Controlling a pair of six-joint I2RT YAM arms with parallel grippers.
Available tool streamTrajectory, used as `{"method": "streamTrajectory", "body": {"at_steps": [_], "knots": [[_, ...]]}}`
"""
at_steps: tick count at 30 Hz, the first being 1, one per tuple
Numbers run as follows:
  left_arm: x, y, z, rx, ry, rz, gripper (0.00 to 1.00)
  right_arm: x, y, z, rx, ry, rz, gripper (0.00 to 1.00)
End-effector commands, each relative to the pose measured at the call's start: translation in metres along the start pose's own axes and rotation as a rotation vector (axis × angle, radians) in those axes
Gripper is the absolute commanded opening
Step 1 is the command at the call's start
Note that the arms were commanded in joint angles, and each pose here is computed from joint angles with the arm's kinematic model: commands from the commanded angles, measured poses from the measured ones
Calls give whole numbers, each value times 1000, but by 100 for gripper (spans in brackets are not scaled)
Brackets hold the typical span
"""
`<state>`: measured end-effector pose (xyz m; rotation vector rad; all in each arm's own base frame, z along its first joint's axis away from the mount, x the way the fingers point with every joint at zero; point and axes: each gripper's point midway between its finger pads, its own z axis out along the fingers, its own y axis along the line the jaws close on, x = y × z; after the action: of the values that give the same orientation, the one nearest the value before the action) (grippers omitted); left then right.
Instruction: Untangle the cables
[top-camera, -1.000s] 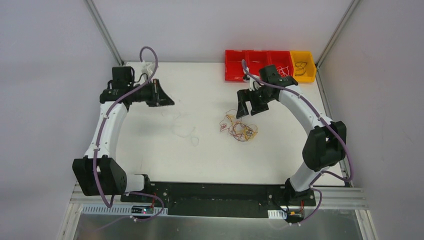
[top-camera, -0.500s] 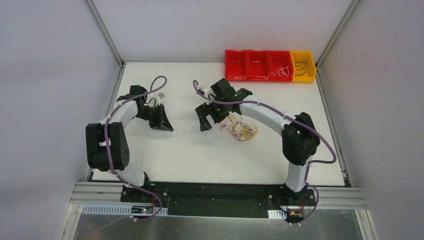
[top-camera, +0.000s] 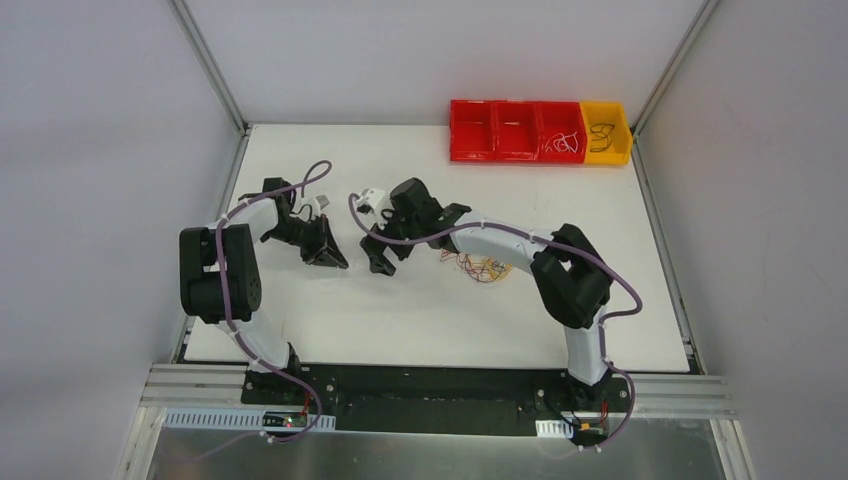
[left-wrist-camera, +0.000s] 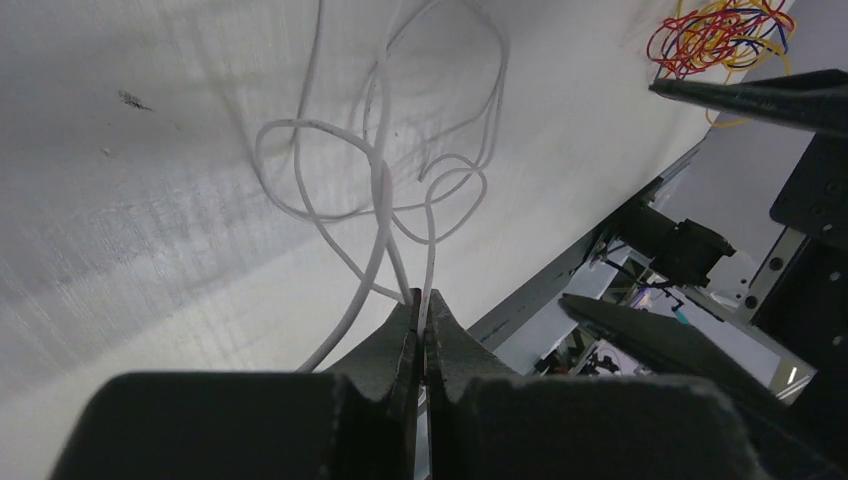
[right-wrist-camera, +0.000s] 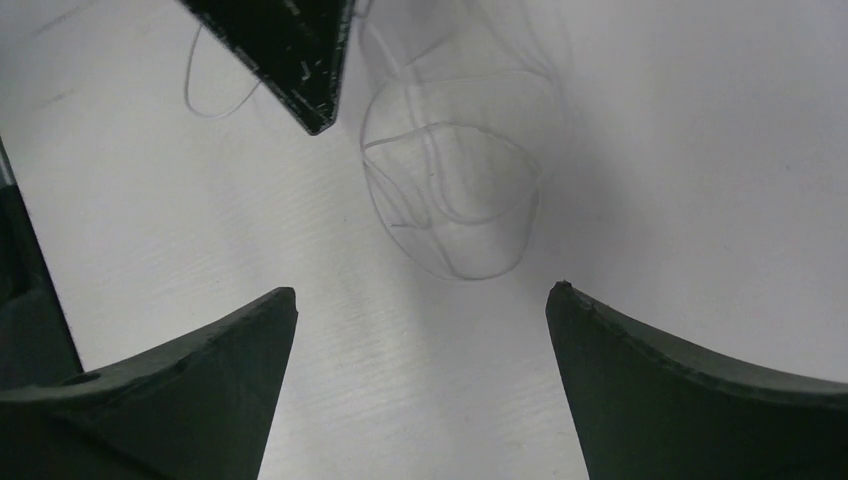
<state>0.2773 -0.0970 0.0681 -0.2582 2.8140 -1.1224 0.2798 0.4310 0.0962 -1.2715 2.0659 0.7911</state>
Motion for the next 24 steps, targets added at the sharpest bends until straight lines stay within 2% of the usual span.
{"method": "streamTrajectory", "body": {"at_steps": [1, 8, 12, 17, 19, 20, 21, 23, 24], "knots": [[2, 2, 3, 20, 22, -22, 0, 4, 18, 25, -50, 0, -263, 99], [0, 4, 5, 20, 27, -27, 0, 0, 22, 58, 4, -11, -426, 98], [-2, 4, 3, 22, 24, -26, 0, 4, 14, 72, 41, 0, -481, 87], [-5, 3, -3, 14, 13, -14, 0, 21, 7, 81, 44, 42, -530, 46], [-7, 0, -5, 14, 9, -4, 0, 22, 6, 81, 47, 45, -532, 24], [-8, -1, -6, 17, 5, 0, 0, 20, 5, 79, 59, 45, -531, 7], [-8, -4, -8, 21, 2, 4, 0, 19, 3, 77, 72, 43, -528, 0], [-8, -11, -12, 44, -5, 10, 1, 11, 2, 66, 98, 30, -529, 0], [-8, -16, -15, 57, -9, 16, 9, 2, 2, 55, 114, 12, -533, 0]]}}
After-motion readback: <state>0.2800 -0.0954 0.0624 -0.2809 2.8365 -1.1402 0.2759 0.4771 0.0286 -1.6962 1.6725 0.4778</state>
